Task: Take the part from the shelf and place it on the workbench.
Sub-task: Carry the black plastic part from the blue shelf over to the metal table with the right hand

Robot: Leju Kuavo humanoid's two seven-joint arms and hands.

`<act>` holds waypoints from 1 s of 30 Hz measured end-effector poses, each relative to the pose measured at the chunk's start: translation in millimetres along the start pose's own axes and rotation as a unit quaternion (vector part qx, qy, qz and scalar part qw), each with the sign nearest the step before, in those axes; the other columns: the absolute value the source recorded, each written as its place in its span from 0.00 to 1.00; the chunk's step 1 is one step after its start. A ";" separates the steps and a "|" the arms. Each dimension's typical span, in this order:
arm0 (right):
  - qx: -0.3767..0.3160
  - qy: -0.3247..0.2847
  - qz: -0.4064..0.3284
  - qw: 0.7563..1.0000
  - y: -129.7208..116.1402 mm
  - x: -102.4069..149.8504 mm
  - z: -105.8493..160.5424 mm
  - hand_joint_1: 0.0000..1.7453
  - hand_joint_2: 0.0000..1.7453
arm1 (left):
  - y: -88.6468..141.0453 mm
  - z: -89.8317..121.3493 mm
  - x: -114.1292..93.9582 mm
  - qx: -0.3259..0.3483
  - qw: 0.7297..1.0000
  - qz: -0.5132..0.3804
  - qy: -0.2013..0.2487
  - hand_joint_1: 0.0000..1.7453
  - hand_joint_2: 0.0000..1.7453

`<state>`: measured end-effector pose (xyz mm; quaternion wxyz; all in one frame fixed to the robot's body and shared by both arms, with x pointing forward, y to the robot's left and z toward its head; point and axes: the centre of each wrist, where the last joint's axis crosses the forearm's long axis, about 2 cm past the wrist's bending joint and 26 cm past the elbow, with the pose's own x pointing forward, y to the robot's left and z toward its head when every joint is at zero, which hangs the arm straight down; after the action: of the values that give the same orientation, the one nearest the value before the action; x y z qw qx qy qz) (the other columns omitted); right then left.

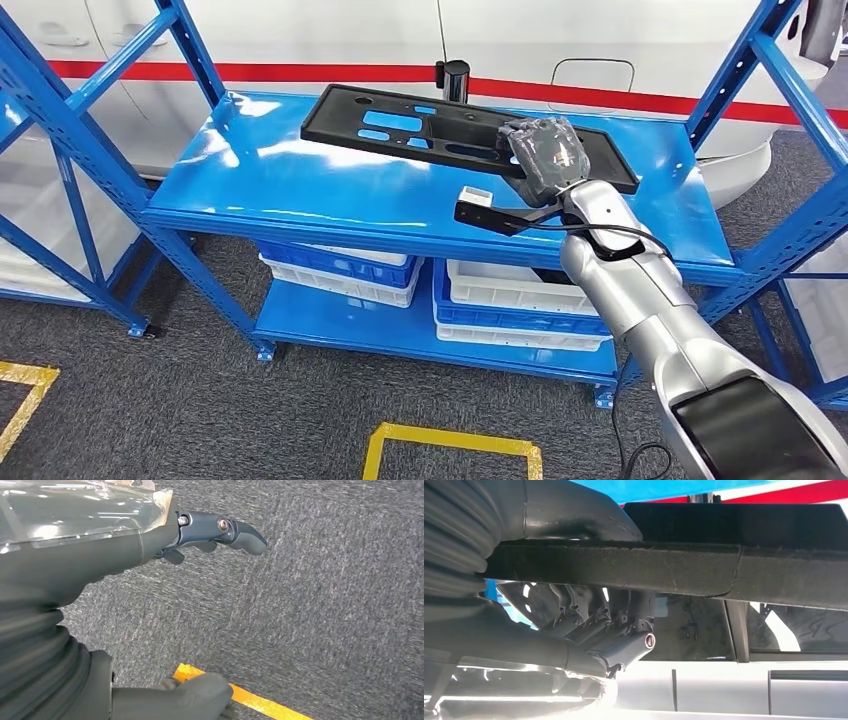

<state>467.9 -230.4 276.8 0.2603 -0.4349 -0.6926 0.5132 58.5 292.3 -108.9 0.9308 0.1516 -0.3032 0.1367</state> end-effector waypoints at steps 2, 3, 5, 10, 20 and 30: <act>0.003 0.000 -0.001 1.000 2.3 0.5 1.6 0.79 1.00 | 0.2 -0.1 0.1 -0.001 1.000 0.000 0.000 0.00 1.00; 0.004 0.001 -0.002 1.000 3.4 0.8 2.4 0.79 1.00 | 0.1 -0.1 0.1 -0.002 1.000 0.001 0.000 0.00 1.00; 0.005 0.001 -0.003 1.000 4.4 0.9 3.2 0.79 1.00 | 0.0 -0.3 0.5 -0.002 1.000 0.001 0.000 0.00 1.00; 0.002 0.003 -0.003 1.000 2.4 -0.2 2.0 0.79 1.00 | 0.3 -1.3 2.0 -0.002 1.000 0.001 -0.002 0.00 1.00; 0.009 0.006 -0.002 1.000 6.1 -2.4 4.9 0.79 1.00 | -2.2 -0.3 1.6 -0.004 1.000 0.002 0.003 0.00 1.00; -0.002 -0.010 -0.006 1.000 0.8 8.6 -5.5 0.79 1.00 | -2.1 0.1 0.9 -0.004 1.000 0.002 0.007 0.00 1.00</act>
<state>468.5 -220.2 277.2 0.2559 -0.4261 -0.6989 0.5143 59.9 290.5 -108.7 0.9332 0.1465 -0.2976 0.1383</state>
